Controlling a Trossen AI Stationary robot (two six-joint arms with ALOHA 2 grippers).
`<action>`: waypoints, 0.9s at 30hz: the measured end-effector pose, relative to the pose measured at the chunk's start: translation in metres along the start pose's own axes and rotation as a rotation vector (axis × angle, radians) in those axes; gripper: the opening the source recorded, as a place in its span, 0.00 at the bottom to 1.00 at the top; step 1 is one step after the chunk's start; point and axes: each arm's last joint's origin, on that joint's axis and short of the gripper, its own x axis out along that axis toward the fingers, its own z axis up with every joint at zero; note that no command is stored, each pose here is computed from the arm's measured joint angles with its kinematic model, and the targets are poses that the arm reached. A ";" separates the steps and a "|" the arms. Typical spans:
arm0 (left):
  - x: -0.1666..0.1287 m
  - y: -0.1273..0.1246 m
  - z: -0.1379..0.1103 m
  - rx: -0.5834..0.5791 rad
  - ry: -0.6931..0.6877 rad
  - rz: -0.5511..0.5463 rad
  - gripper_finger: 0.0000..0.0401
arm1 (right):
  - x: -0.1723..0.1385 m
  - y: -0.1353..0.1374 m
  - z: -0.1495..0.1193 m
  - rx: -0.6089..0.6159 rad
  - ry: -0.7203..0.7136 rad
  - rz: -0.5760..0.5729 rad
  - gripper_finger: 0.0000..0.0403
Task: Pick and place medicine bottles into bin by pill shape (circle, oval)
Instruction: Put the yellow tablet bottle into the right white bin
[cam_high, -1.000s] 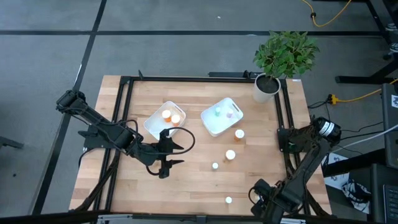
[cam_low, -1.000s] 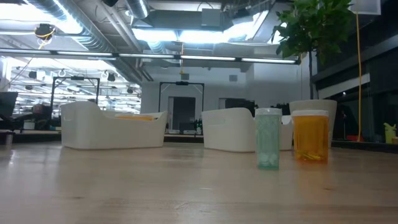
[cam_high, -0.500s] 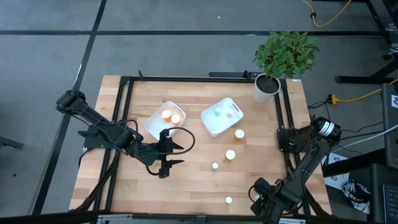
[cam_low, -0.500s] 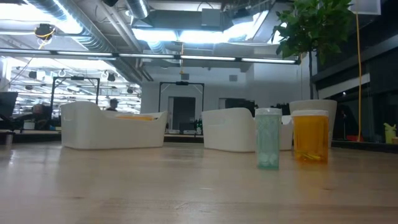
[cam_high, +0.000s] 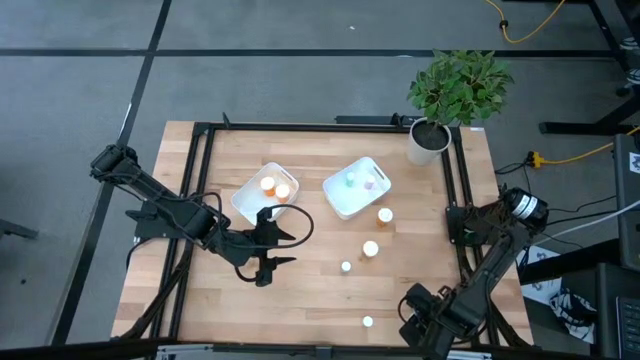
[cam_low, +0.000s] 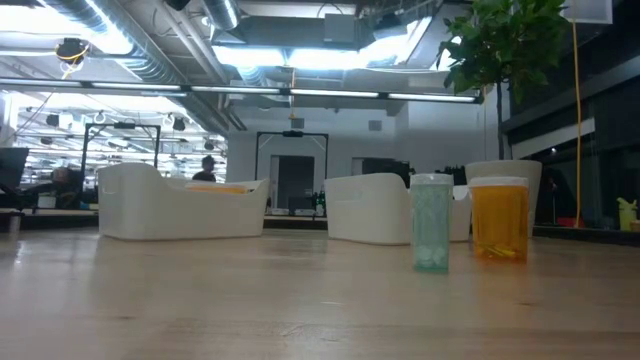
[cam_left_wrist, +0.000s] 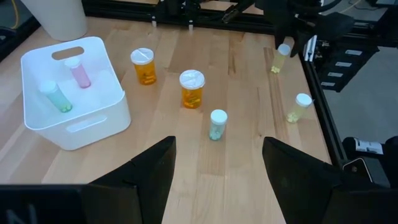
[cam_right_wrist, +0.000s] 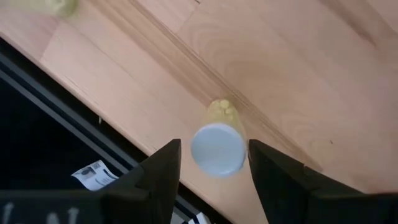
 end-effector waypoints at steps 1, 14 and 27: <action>0.000 0.000 0.000 0.000 0.000 0.000 0.58 | 0.000 0.000 0.001 0.003 -0.001 0.000 0.47; 0.000 0.000 0.000 0.000 0.000 0.000 0.58 | 0.000 0.000 0.004 0.013 0.011 -0.015 0.47; 0.000 0.000 0.000 0.000 0.000 0.000 0.58 | 0.000 0.000 0.004 0.012 0.013 -0.018 0.41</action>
